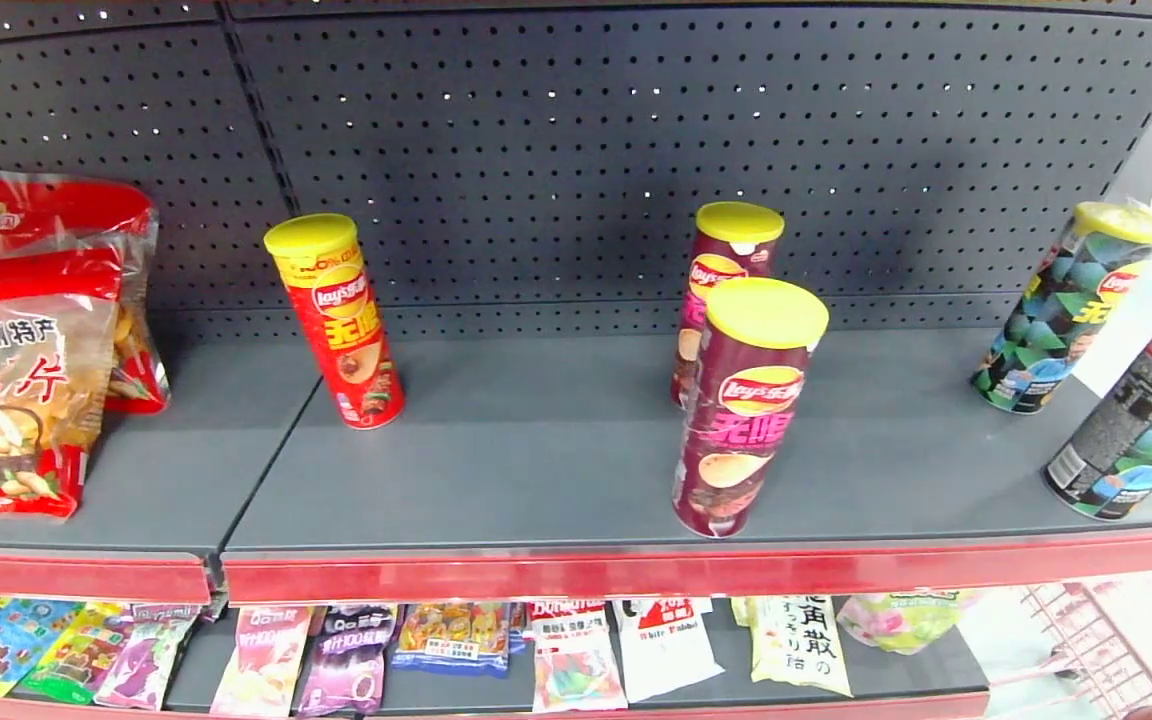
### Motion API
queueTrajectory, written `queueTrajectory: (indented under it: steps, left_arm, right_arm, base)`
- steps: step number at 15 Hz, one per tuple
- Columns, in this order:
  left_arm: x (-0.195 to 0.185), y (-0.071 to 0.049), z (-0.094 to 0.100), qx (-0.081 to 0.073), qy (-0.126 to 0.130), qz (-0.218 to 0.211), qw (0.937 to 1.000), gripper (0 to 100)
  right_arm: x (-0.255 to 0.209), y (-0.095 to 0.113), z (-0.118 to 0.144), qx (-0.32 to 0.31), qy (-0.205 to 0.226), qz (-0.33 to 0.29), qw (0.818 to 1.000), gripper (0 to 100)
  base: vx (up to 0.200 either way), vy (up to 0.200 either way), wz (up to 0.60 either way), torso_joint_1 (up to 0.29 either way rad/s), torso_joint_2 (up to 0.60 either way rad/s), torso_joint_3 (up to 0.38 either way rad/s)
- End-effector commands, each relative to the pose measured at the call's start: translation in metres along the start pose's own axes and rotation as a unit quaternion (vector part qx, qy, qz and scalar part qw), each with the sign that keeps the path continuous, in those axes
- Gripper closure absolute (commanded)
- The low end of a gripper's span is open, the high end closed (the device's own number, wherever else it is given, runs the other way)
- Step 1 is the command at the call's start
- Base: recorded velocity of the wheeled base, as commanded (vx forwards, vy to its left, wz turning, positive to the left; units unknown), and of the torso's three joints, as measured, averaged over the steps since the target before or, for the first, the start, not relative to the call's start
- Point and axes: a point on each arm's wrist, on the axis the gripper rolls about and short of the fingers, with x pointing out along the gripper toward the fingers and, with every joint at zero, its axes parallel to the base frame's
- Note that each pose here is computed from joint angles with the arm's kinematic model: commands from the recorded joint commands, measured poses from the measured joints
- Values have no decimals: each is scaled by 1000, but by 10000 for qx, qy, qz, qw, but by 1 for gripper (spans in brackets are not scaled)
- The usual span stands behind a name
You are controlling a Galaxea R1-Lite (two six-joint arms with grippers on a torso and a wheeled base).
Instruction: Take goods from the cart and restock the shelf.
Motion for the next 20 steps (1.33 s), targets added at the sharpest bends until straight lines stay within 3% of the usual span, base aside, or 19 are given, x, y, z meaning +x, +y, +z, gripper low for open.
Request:
queueTrajectory:
  steps: [1,15,20]
  left_arm:
    - [0,0,0,6,9,4,10000,0]
    - [0,0,0,15,9,4,10000,0]
    - [0,0,0,21,11,11,10000,0]
  right_arm:
    - [-2,1,-5,0,-83,3,10000,100]
    - [-1,2,-10,4,-36,229,9997,100]
    - [0,3,-13,3,-7,241,9997,100]
  base:
    - [0,200,0,2,-2,2]
    - [0,200,0,1,1,2]
    - [0,0,0,0,0,0]
